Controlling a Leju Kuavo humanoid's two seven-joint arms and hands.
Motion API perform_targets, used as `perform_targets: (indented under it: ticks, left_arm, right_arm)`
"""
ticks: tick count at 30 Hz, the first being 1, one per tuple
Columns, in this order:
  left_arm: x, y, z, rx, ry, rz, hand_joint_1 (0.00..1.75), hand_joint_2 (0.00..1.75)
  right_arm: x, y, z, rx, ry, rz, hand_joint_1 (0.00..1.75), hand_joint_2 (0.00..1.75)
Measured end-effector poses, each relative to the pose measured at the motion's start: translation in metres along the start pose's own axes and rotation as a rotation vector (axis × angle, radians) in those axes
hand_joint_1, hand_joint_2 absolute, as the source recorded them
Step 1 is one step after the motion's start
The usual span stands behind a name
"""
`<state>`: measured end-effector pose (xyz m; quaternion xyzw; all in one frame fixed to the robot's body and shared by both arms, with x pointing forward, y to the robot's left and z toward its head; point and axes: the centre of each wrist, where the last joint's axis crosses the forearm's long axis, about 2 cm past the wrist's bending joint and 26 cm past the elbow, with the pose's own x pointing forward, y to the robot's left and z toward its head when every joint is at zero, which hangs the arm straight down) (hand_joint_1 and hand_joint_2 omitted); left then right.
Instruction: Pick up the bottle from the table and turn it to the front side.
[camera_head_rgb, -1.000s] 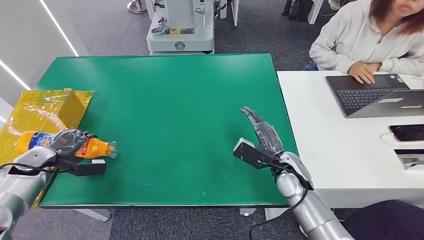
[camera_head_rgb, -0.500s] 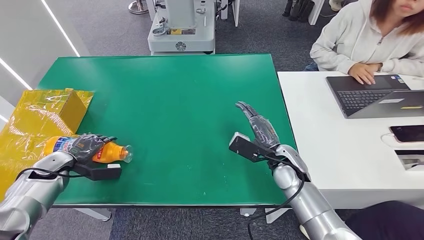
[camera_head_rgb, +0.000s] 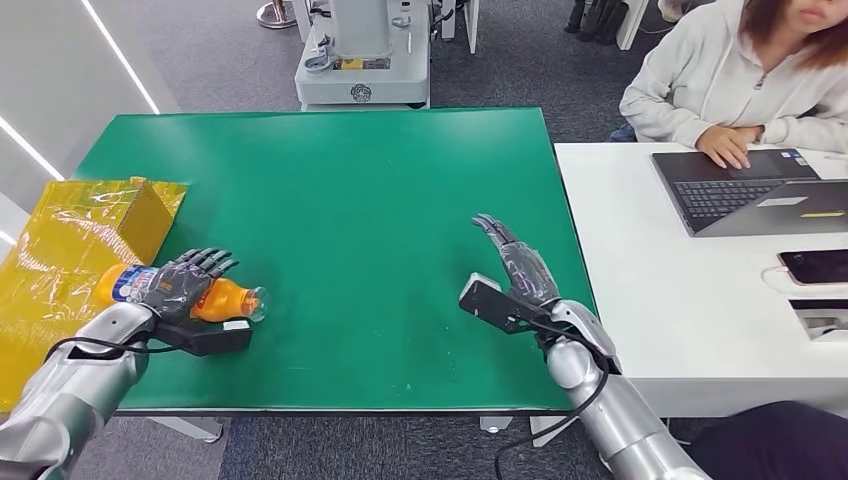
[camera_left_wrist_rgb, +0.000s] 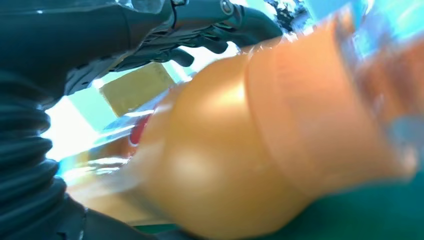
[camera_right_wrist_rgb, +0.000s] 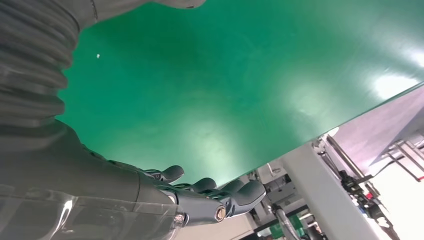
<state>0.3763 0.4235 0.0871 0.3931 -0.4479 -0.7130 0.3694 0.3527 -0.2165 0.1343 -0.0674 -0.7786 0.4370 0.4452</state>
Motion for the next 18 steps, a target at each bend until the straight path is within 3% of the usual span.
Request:
perform_targets:
  ticks: [5, 13, 18]
  left_arm:
    - [0.023, -0.01, -0.002, 0.211, 0.045, 0.284, 0.0, 1.75]
    - [0.065, -0.012, -0.017, 0.546, 0.135, 1.234, 0.0, 1.75]
    - [0.068, -0.005, -0.015, 0.718, 0.169, 1.376, 0.0, 1.75]
  right_arm:
    - [0.002, 0.006, 0.007, 0.001, 0.009, -0.01, 0.0, 1.75]
    - [0.002, 0.008, 0.009, 0.004, 0.006, -0.025, 0.0, 1.75]
    - [-0.001, 0.002, 0.002, 0.002, -0.008, -0.038, 0.0, 1.75]
